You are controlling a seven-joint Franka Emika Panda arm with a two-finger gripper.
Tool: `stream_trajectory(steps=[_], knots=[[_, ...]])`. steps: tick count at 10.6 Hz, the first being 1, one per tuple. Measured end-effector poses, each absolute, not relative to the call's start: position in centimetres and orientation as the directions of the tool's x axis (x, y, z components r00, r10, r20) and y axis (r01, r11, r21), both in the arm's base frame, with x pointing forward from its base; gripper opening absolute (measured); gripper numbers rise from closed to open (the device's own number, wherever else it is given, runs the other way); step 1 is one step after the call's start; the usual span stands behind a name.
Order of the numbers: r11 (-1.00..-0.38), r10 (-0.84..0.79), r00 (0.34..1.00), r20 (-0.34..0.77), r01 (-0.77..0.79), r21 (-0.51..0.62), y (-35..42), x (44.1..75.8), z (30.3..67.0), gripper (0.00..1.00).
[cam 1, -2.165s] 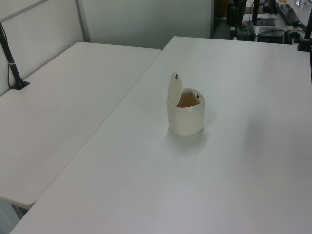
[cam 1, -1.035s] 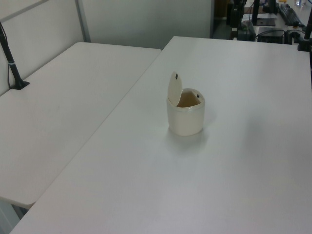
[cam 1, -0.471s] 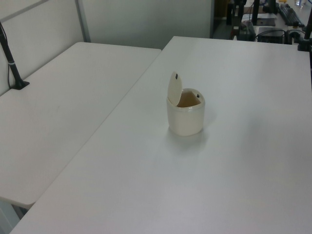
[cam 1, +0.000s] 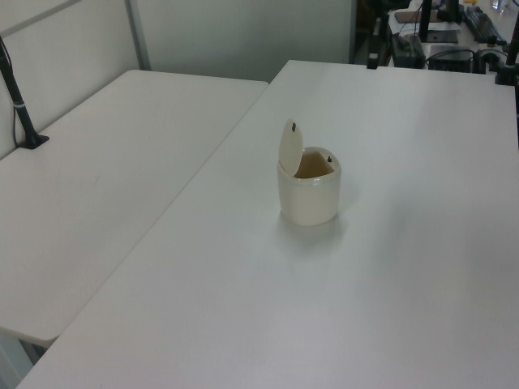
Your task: Close the trash bin
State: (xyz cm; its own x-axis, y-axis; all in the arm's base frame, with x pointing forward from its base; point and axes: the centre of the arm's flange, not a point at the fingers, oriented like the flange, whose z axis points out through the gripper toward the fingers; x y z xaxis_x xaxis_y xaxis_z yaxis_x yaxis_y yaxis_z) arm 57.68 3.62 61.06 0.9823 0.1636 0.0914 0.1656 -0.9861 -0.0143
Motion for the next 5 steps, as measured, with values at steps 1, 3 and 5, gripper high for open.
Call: stream_trajectory(steps=[1,3,5], knots=[[-0.979,0.199,0.971,0.134,0.202,-0.014,6.0,58.5,60.8,0.01],[-0.967,0.246,0.942,0.229,0.255,-0.009,10.7,59.9,60.1,0.01],[-0.957,0.273,0.907,0.321,0.29,-0.006,13.9,61.6,59.0,0.01]])
